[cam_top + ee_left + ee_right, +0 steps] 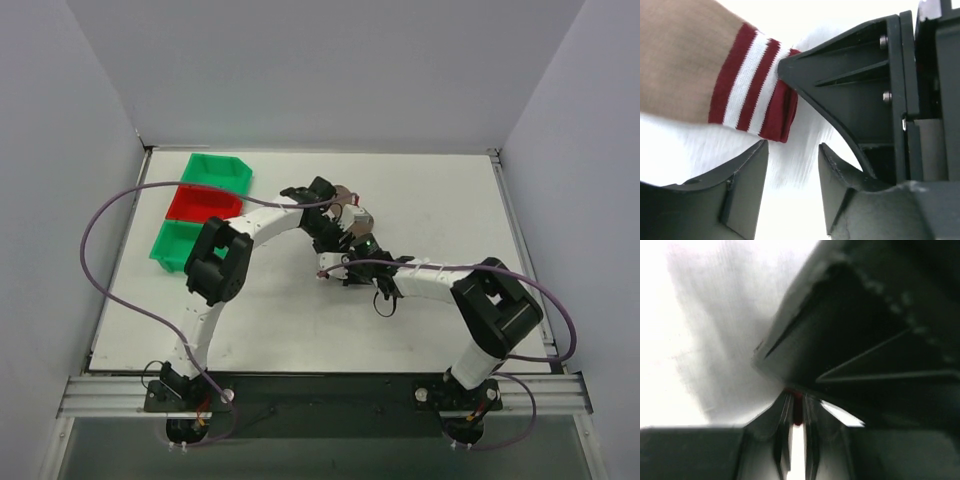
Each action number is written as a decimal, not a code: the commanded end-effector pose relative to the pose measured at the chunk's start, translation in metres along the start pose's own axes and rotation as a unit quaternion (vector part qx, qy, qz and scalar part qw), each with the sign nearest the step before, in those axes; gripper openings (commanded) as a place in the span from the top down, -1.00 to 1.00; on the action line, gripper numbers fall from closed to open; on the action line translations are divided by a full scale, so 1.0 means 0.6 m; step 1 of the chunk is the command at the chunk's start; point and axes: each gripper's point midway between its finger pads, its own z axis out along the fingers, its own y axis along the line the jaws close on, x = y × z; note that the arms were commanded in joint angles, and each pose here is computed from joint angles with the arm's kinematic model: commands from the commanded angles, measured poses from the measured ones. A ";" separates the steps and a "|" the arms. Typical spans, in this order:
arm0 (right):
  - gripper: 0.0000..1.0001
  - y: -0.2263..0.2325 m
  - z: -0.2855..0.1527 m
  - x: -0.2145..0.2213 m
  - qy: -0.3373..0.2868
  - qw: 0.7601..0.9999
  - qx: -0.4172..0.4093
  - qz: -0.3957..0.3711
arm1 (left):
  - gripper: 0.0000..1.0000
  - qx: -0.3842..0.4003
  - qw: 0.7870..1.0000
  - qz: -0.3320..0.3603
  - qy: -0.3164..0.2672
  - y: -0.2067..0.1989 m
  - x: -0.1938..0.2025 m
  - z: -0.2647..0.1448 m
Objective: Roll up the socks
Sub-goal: Roll the sock at the center of the board.
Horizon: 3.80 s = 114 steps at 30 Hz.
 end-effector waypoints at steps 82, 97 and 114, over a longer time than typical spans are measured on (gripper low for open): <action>1.00 0.022 -0.035 -0.016 0.104 0.744 -0.529 0.395 | 0.12 -0.341 0.817 0.430 -0.178 -0.051 -0.011 -0.018; 1.00 0.026 -0.034 -0.013 0.100 0.745 -0.529 0.394 | 0.33 -0.335 0.821 0.441 -0.141 -0.030 -0.006 0.030; 1.00 0.025 -0.032 -0.012 0.101 0.746 -0.528 0.393 | 1.00 -0.327 0.823 0.458 -0.074 -0.005 0.034 0.079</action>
